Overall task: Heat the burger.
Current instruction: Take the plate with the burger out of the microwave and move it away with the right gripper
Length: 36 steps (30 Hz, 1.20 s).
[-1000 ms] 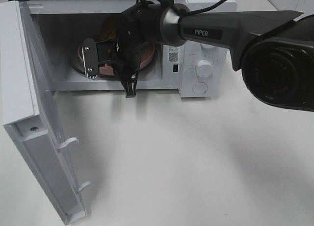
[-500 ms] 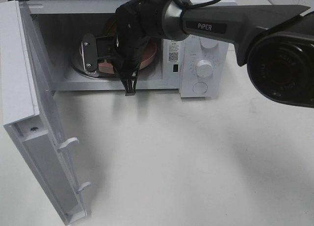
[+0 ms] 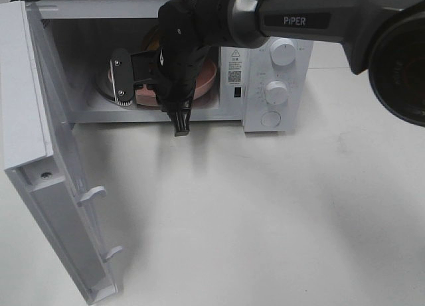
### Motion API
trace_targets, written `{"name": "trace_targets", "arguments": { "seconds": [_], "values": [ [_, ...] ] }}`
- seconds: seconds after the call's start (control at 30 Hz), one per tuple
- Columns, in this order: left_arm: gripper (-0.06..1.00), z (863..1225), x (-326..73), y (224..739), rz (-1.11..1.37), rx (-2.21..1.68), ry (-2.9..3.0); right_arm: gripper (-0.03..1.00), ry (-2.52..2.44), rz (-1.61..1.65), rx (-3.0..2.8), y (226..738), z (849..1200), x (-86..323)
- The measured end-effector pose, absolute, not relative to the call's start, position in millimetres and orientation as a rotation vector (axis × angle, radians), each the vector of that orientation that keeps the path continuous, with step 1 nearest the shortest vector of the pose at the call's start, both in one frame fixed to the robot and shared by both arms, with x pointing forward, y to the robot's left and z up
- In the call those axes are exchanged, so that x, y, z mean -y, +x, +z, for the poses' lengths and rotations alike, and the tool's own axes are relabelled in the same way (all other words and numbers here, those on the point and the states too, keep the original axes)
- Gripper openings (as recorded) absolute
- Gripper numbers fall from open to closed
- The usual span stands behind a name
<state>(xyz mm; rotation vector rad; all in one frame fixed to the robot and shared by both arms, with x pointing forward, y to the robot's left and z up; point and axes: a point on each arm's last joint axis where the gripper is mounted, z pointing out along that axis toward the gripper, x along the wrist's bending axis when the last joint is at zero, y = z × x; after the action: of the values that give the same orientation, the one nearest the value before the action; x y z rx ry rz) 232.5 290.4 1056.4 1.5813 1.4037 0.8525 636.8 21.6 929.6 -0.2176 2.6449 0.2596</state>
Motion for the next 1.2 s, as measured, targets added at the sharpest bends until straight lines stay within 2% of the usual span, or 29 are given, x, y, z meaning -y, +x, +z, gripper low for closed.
{"name": "trace_targets", "arguments": {
  "seconds": [0.3, 1.2],
  "values": [
    [0.99, 1056.4, -290.4, 232.5, 0.852, -1.404, 1.581, 0.07, -0.28, 0.284, -2.627, 612.1, 927.8, -22.2],
    [0.99, 1056.4, -290.4, 232.5, 0.852, -1.404, 1.581, 0.07, -0.316, 0.427, -2.541, 534.4, 943.8, 21.9]
  ]
}}
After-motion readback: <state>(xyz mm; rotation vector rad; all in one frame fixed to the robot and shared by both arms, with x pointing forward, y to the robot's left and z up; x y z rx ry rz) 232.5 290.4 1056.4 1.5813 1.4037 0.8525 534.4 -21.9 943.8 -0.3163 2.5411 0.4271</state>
